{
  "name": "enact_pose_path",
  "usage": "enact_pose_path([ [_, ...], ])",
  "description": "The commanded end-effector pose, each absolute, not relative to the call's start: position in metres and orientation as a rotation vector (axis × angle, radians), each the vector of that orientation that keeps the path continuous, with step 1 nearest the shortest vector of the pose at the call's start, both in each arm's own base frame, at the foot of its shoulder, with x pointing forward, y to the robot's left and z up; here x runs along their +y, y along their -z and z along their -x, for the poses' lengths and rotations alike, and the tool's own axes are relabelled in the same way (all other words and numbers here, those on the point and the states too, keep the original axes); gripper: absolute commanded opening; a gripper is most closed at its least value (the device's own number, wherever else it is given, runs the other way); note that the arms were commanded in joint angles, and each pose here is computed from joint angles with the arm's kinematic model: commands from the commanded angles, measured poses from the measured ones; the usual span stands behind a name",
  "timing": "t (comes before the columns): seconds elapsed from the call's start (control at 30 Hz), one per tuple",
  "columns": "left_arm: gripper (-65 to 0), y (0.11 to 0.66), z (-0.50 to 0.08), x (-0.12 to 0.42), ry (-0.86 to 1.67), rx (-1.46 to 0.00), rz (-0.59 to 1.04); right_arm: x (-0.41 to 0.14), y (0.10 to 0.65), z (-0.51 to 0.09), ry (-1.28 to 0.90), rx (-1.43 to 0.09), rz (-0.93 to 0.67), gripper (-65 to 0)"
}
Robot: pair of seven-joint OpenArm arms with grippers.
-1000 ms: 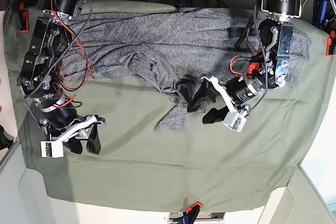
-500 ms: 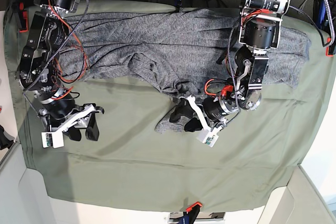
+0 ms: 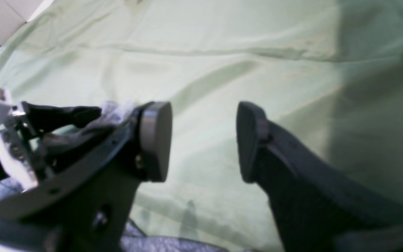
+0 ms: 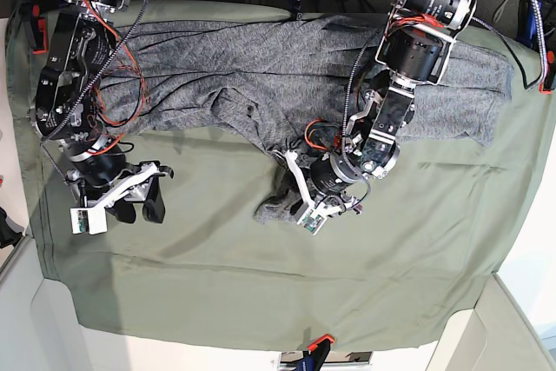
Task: Fold the T-shirt properly
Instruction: 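Drag the grasped sleeve with the left gripper toward the shirt's end, then hold the shirt end with the left gripper, right gripper parked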
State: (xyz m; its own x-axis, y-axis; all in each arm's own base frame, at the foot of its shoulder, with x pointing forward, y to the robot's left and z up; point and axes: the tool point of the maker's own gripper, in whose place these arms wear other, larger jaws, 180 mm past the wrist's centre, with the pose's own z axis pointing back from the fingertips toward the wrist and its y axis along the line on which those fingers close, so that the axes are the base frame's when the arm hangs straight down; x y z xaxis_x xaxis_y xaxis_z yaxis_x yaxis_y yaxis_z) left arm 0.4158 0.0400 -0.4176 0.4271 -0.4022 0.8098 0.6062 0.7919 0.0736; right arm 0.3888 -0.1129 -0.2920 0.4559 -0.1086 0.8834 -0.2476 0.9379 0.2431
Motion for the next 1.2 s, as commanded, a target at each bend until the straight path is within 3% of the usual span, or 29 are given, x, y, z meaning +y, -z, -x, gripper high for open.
enact_pose_path([
  [0.0, -54.2, 0.413, -0.423, 0.050, 0.656, -0.929, 0.195, -0.114, 0.271, -0.397, -0.090, -1.170, -0.373, -34.9],
  [0.07, -60.4, 0.407, -0.425, 0.054, 0.667, -0.934, 0.179, -0.114, 0.271, -0.397, -0.090, -1.171, -0.372, -34.9],
  [0.23, -65.0, 0.361, -0.433, 0.057, 0.702, -1.025, 0.152, -0.114, 0.271, -0.397, -0.091, -1.170, -0.371, -34.9],
  [0.53, -65.0, 0.277, -0.417, 0.099, 0.666, -1.191, 0.089, -0.114, 0.271, -0.397, -0.090, -1.170, -0.372, -34.9],
  [0.87, -65.0, 0.255, -0.352, 0.207, 0.404, -1.182, -0.031, -0.114, 0.271, -0.397, -0.090, -1.172, -0.372, -34.9],
  [1.17, -65.0, 0.244, -0.289, 0.244, 0.280, -1.177, -0.002, -0.114, 0.271, -0.397, -0.092, -1.175, -0.372, -35.6],
])
